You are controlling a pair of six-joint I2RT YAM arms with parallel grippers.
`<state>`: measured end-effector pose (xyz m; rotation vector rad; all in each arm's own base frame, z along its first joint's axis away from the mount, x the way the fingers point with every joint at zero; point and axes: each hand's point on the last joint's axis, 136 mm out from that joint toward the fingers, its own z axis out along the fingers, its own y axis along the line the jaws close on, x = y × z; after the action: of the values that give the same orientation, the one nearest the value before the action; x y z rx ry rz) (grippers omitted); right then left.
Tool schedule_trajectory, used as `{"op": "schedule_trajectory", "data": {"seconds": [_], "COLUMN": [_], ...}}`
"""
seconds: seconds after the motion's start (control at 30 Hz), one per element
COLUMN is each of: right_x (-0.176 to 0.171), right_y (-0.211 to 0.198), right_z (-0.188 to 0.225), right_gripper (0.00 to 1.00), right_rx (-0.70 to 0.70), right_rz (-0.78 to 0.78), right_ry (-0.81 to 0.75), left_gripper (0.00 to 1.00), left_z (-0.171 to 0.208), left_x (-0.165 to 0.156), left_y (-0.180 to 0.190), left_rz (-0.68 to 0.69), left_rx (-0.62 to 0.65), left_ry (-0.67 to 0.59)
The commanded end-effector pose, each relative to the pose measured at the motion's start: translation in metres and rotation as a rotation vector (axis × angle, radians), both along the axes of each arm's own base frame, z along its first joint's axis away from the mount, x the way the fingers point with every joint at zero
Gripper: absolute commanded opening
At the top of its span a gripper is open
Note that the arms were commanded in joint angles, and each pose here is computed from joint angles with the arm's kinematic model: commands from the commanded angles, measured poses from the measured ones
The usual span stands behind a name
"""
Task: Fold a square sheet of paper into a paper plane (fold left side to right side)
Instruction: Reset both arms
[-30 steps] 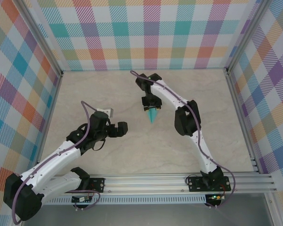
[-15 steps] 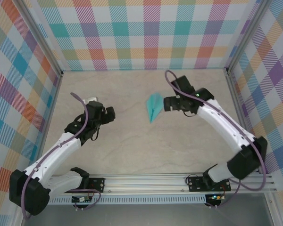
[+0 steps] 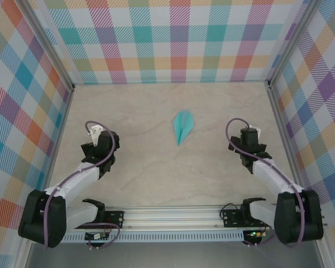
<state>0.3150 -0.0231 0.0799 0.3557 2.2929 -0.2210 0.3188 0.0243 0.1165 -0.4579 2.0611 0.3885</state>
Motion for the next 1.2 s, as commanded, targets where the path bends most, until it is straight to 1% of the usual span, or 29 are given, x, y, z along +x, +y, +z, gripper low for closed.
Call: {"op": "schedule_trajectory", "data": {"seconds": [0.0, 0.03, 0.1, 0.17, 0.27, 0.3, 0.37, 0.43, 0.5, 0.53, 0.57, 0.67, 1.17], "right_x": [0.043, 0.049, 0.063, 0.073, 0.089, 0.086, 0.083, 0.082, 0.085, 0.087, 0.087, 0.087, 0.087], "right_y": [0.002, 0.002, 0.009, 0.014, 0.024, 0.025, 0.026, 0.030, 0.030, 0.029, 0.028, 0.028, 0.028], "right_z": [0.022, 0.022, 0.025, 0.030, 0.025, 0.020, 0.021, 0.022, 0.020, 0.017, 0.018, 0.017, 0.017], "right_gripper": [1.00, 1.00, 1.00, 1.00, 1.00, 1.00, 1.00, 1.00, 1.00, 1.00, 1.00, 1.00, 1.00], "right_rx": [-0.031, -0.042, -0.067, -0.084, -0.064, -0.038, -0.032, -0.022, 0.009, 0.028, 0.037, 0.046, 0.047], "right_rz": [0.028, 0.033, 0.095, 0.134, 0.191, 0.203, 0.218, 0.243, 0.262, 0.267, 0.270, 0.271, 0.275], "right_ry": [-0.225, -0.233, -0.262, -0.306, -0.352, -0.315, -0.339, -0.355, -0.339, -0.326, -0.326, -0.320, -0.323], "left_gripper": [1.00, 1.00, 1.00, 1.00, 1.00, 1.00, 1.00, 1.00, 1.00, 1.00, 1.00, 1.00, 1.00], "left_z": [-0.001, -0.006, -0.010, -0.004, 0.001, 0.001, 0.000, -0.010, -0.026, -0.033, -0.032, -0.035, -0.035], "left_x": [0.021, 0.024, 0.032, 0.039, 0.047, 0.049, 0.054, 0.058, 0.066, 0.067, 0.070, 0.076, 0.076], "left_y": [-0.007, -0.010, -0.016, -0.023, -0.024, -0.025, -0.030, -0.031, -0.030, -0.031, -0.033, -0.025, -0.023], "left_rz": [-0.086, -0.107, -0.161, -0.214, -0.247, -0.266, -0.312, -0.336, -0.343, -0.349, -0.362, -0.342, -0.339], "left_rx": [-0.022, -0.025, -0.017, 0.000, 0.004, 0.006, 0.012, 0.005, 0.003, -0.006, -0.022, -0.069, -0.070], "left_ry": [-0.077, -0.076, -0.069, -0.125, -0.203, -0.210, -0.219, -0.248, -0.248, -0.195, -0.161, -0.154, -0.154]}}
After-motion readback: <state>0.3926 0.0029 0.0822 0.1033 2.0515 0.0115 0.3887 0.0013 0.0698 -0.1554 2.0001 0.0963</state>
